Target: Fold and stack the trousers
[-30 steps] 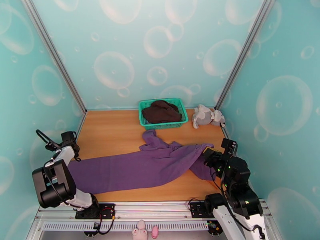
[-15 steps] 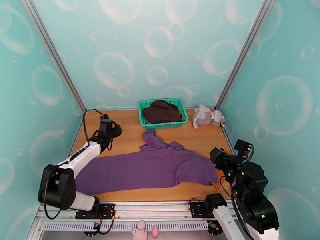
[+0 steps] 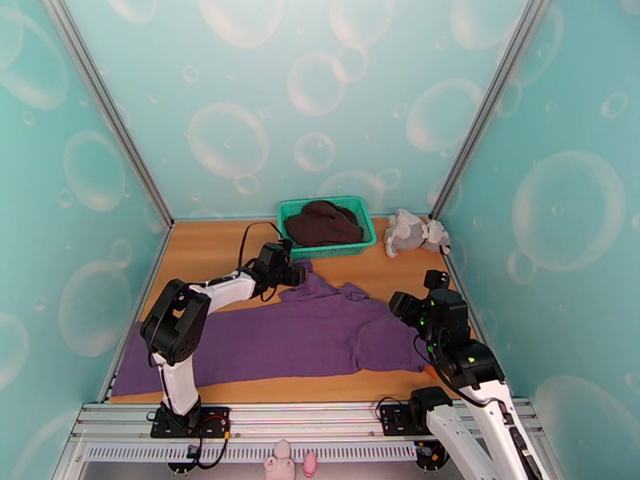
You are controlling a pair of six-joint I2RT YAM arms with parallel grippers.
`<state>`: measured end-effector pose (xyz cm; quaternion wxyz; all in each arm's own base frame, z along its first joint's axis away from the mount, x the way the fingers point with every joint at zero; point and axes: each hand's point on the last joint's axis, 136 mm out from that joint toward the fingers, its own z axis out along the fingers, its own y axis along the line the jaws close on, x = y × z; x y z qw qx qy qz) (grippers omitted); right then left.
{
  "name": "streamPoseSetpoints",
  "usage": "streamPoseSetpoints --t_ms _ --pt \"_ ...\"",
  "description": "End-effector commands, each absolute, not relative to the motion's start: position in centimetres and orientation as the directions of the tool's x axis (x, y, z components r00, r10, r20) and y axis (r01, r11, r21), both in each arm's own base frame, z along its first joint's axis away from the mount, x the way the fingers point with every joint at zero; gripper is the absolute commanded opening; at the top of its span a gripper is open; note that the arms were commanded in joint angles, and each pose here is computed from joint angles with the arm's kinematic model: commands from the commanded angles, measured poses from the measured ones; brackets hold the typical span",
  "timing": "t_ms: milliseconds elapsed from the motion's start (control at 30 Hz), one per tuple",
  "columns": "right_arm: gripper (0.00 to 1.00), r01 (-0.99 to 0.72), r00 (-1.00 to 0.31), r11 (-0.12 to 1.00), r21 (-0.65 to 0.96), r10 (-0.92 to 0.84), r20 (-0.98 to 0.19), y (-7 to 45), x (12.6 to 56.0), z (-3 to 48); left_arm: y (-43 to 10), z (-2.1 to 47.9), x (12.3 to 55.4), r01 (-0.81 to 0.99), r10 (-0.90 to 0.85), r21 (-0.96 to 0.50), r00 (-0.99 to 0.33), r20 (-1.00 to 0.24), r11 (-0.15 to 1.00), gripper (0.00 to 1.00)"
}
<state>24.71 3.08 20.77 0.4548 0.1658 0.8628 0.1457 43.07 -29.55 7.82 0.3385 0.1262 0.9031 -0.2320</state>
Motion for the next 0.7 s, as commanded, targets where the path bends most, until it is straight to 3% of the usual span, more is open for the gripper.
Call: streamPoseSetpoints --t_ms 0,67,100,167,233,467,667 --pt "0.61 0.131 -0.461 0.889 0.439 0.447 -0.766 3.1 25.8 22.4 -31.4 7.3 44.1 0.41 0.069 -0.361 -0.734 -0.675 0.838 0.66" --pt "0.62 0.14 -0.45 0.891 0.431 0.445 -0.774 2.8 25.9 22.5 -32.1 6.5 43.8 0.414 0.083 -0.363 -0.746 -0.661 0.835 0.57" --pt "0.63 0.145 -0.444 0.892 0.427 0.445 -0.778 2.7 26.0 22.6 -32.5 6.3 43.6 0.418 0.089 -0.361 -0.746 -0.66 0.834 0.48" --pt "0.63 0.144 -0.441 0.894 0.425 0.442 -0.781 2.6 26.1 22.6 -32.5 6.6 43.6 0.406 0.081 -0.352 -0.744 -0.664 0.844 0.17" --pt "0.63 0.139 -0.445 0.895 0.424 0.439 -0.781 2.6 26.4 22.6 -32.3 8.0 43.5 0.402 0.063 -0.349 -0.727 -0.684 0.847 0.0" --pt "0.62 0.145 -0.449 0.882 0.449 0.463 -0.764 2.5 27.2 21.4 -31.2 18.9 41.8 0.453 0.004 -0.314 -0.574 -0.819 0.835 0.0" --pt "0.6 0.16 -0.45 0.874 0.46 0.479 -0.754 2.4 27.7 20.4 -29.2 29.7 37.9 0.523 -0.04 -0.208 -0.314 -0.949 0.827 0.0"
